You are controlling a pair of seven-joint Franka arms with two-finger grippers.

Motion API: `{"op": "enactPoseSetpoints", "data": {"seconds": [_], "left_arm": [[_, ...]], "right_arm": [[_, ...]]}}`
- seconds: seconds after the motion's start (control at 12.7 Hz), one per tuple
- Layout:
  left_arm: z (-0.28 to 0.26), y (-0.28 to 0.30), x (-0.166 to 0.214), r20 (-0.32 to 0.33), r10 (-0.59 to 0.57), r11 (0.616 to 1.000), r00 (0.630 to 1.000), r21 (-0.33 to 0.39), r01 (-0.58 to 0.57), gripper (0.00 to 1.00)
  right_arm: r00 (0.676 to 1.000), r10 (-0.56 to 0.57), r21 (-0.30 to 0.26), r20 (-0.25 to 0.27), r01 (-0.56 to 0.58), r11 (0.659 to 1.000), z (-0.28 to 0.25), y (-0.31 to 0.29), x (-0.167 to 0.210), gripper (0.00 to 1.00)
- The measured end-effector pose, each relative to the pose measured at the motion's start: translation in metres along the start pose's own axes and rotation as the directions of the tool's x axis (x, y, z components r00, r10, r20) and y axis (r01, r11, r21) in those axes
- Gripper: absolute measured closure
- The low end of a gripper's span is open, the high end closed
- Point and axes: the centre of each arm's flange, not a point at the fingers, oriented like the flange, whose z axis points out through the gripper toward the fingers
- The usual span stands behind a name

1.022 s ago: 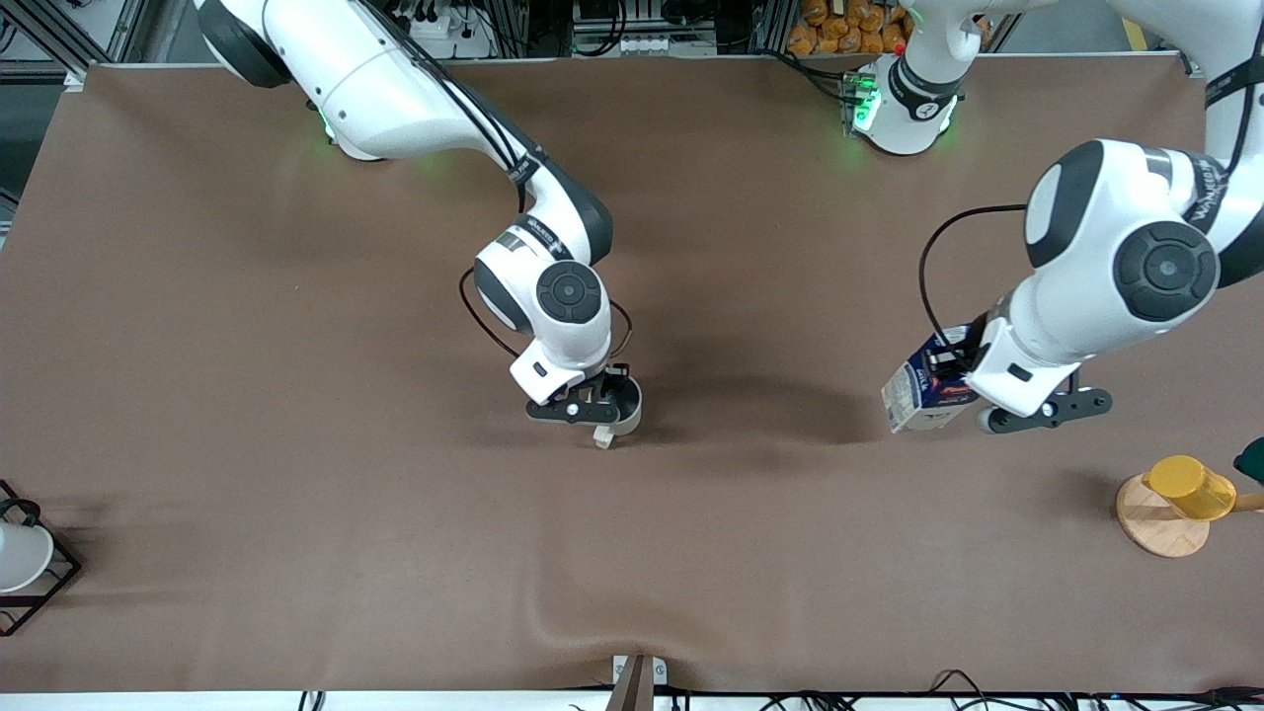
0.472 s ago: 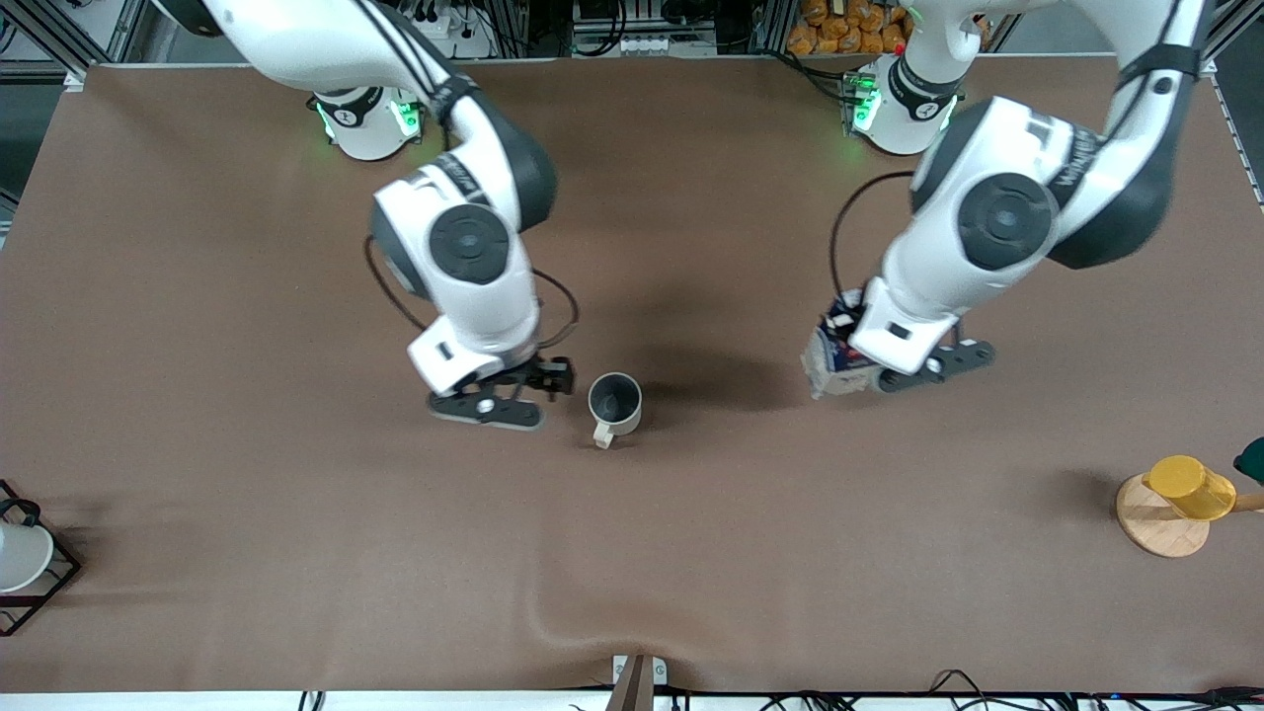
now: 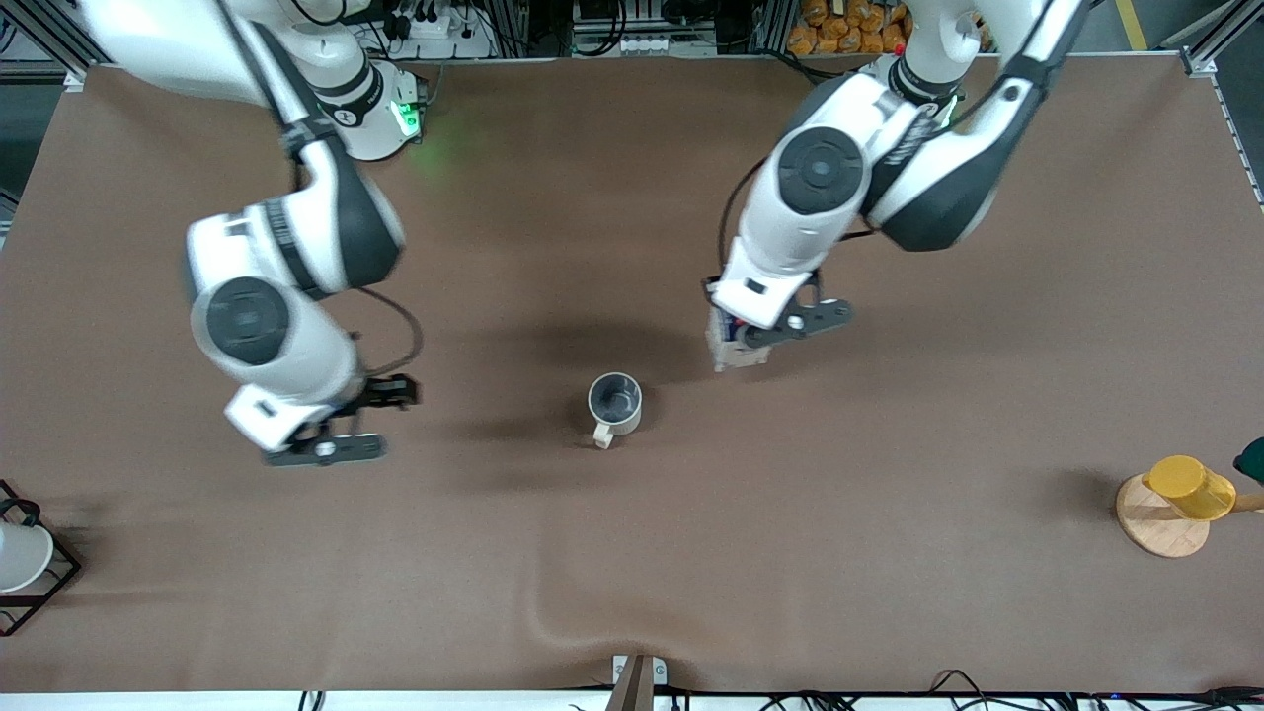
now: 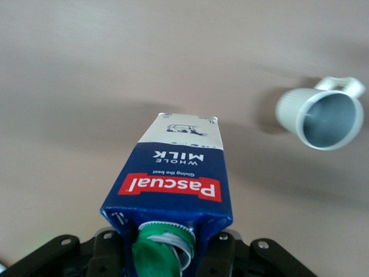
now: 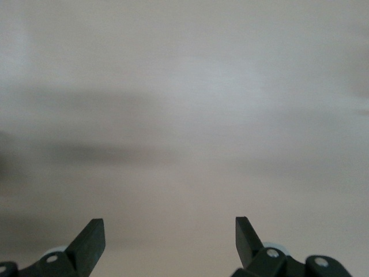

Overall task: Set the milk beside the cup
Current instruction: 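Release the mug and withdraw the right gripper while the left gripper carries the carton, then lower the milk carton beside the mug with the left gripper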

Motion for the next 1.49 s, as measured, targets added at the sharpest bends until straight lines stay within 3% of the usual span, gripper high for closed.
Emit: {"op": "enactPoseSetpoints", "data": {"seconds": [0.24,0.47,1.02,1.26,1.49], "left_arm": [[0.027,0.036,-0.023,0.032,0.088,0.996,0.996,-0.005,-0.087,0.52],[0.052,0.062,-0.033,0.071,0.148,0.989,0.986,-0.010,-0.148,0.52],[0.089,0.120,-0.061,0.014,0.207,0.977,0.978,0.038,-0.208,0.52],[0.095,0.127,-0.057,-0.005,0.207,0.978,0.978,0.012,-0.207,0.52],[0.101,0.128,-0.051,-0.013,0.198,0.980,0.980,0.002,-0.198,0.52]], "right_arm": [[0.996,-0.079,0.009,0.032,0.079,0.997,0.009,0.103,-0.017,0.00],[0.991,-0.127,0.009,0.051,0.127,0.992,-0.002,0.165,-0.052,0.00],[0.998,-0.061,0.014,0.003,0.061,0.998,-0.107,0.181,-0.119,0.00],[1.000,0.010,0.070,-0.010,-0.009,0.997,-0.142,0.192,-0.137,0.00],[0.998,0.067,0.087,-0.004,-0.067,0.994,-0.178,0.191,-0.149,0.00]]}}
